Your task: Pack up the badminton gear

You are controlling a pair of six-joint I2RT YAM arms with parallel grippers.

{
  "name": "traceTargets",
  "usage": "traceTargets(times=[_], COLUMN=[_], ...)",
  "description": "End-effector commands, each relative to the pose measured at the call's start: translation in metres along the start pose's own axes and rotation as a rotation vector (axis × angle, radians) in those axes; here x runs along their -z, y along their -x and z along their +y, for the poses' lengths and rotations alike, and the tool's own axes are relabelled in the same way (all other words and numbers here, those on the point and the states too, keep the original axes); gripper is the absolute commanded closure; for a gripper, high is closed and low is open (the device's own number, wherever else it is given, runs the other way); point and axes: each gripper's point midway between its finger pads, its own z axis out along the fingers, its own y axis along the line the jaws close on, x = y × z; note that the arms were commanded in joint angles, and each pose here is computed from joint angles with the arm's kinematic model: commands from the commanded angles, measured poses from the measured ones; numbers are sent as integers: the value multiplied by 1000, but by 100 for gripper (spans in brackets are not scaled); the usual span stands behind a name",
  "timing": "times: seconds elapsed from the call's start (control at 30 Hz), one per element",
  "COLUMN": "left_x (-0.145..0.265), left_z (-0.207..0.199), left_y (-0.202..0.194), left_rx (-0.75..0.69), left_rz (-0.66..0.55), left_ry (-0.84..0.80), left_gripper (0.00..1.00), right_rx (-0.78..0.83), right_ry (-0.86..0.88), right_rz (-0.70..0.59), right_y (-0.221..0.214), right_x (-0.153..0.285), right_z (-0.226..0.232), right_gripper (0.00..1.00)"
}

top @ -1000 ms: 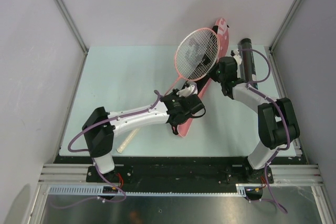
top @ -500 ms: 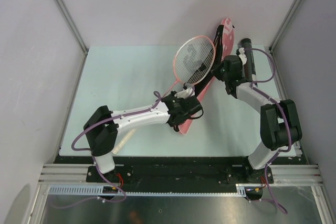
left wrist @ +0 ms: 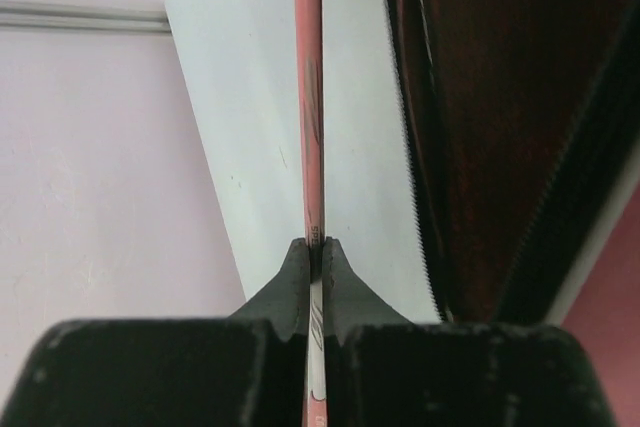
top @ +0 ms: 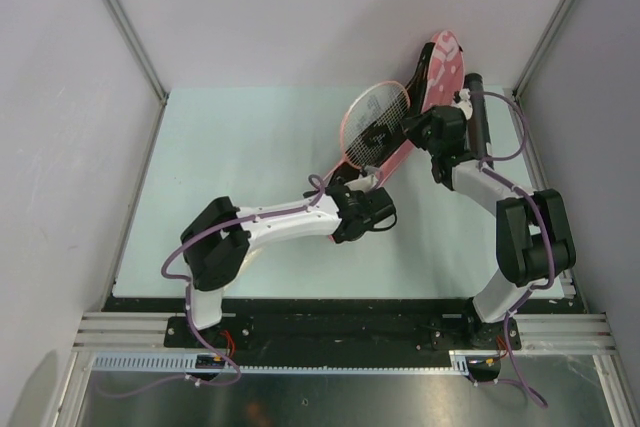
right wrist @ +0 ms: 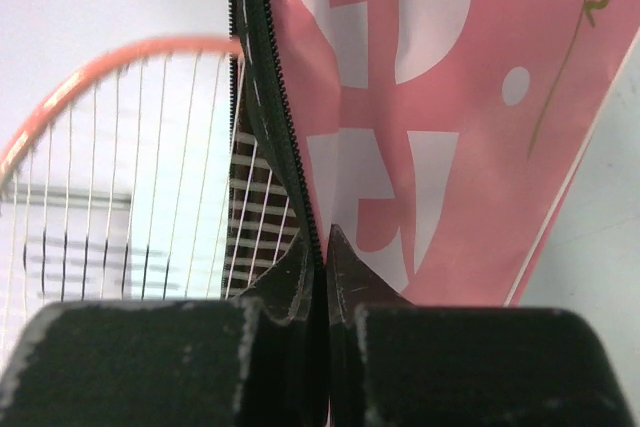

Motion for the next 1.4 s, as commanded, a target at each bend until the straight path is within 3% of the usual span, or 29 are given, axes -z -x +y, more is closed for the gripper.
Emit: traceTargets(times=[0.0,0.2,0.53,0.67,1.1,1.27,1.37], left_x=[18,25,46,70,47,44,49], left_z=[13,-7,-37,-62,-43,-47,-50], left_y=[32,42,60,68,2,12,40], left_rx=[-10,-55,-59,-53,-153,-180,-160], left_rz=[-69,-66,-73,-97,-17,-24,-71], left_ry=[2,-124,-389,-652,-570,-576,-642], left_gripper=[100,100,100,100,100,100,100], right_rx=[16,37,28,36,70,84,89], right_ry=[292,465,524,536,533,567,572], right_rz=[-48,22,82,106,73,70,84], right_y=[15,-15,-45,-55,-33,-31,-37], right_x=[14,27,27,27,30,34,37], right_z=[61,69,74,76,61,67,66], right_gripper=[100,100,100,100,100,100,100])
